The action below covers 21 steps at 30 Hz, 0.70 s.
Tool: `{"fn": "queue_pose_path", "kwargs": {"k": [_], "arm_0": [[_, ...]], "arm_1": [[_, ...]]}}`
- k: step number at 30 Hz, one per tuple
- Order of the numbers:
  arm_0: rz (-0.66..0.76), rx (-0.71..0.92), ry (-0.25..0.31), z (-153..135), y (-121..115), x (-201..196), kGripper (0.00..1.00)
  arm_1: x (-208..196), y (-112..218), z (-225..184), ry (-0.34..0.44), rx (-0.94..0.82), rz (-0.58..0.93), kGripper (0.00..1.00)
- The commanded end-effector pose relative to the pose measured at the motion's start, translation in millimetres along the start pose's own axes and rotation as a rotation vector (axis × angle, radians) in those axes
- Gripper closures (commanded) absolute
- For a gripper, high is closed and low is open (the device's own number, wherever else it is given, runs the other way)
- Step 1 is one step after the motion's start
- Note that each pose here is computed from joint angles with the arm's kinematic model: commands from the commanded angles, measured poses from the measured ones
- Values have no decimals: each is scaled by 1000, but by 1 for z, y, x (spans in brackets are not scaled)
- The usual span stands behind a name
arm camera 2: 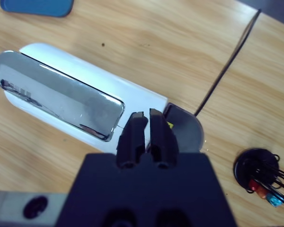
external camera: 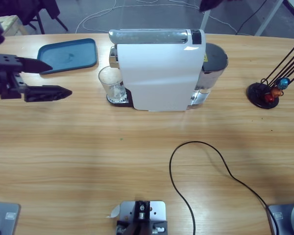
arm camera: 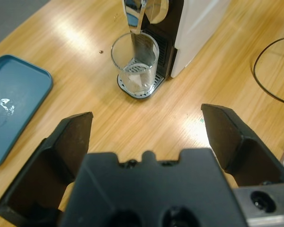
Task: Pour coffee
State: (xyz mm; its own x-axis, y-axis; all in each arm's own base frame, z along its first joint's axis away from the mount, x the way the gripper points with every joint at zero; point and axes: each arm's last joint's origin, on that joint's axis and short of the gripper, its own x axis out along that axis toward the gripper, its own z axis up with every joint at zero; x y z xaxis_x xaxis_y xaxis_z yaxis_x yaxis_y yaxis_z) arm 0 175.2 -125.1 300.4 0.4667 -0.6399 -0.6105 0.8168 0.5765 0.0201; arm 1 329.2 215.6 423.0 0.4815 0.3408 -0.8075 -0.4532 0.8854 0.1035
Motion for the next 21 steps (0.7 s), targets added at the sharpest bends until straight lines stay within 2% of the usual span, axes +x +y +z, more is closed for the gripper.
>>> {"fn": "queue_pose_path", "kwargs": {"k": [1,12,21], "arm_0": [[-15,-7,45,-2,3,19,0],[-16,-17,41,-2,5,25,0],[-17,-17,40,-1,6,26,0]], "arm_1": [[31,0,-3,79,-12,15,1000],[35,6,-16,125,-32,5,1000],[37,6,-18,131,-32,3,1000]]}}
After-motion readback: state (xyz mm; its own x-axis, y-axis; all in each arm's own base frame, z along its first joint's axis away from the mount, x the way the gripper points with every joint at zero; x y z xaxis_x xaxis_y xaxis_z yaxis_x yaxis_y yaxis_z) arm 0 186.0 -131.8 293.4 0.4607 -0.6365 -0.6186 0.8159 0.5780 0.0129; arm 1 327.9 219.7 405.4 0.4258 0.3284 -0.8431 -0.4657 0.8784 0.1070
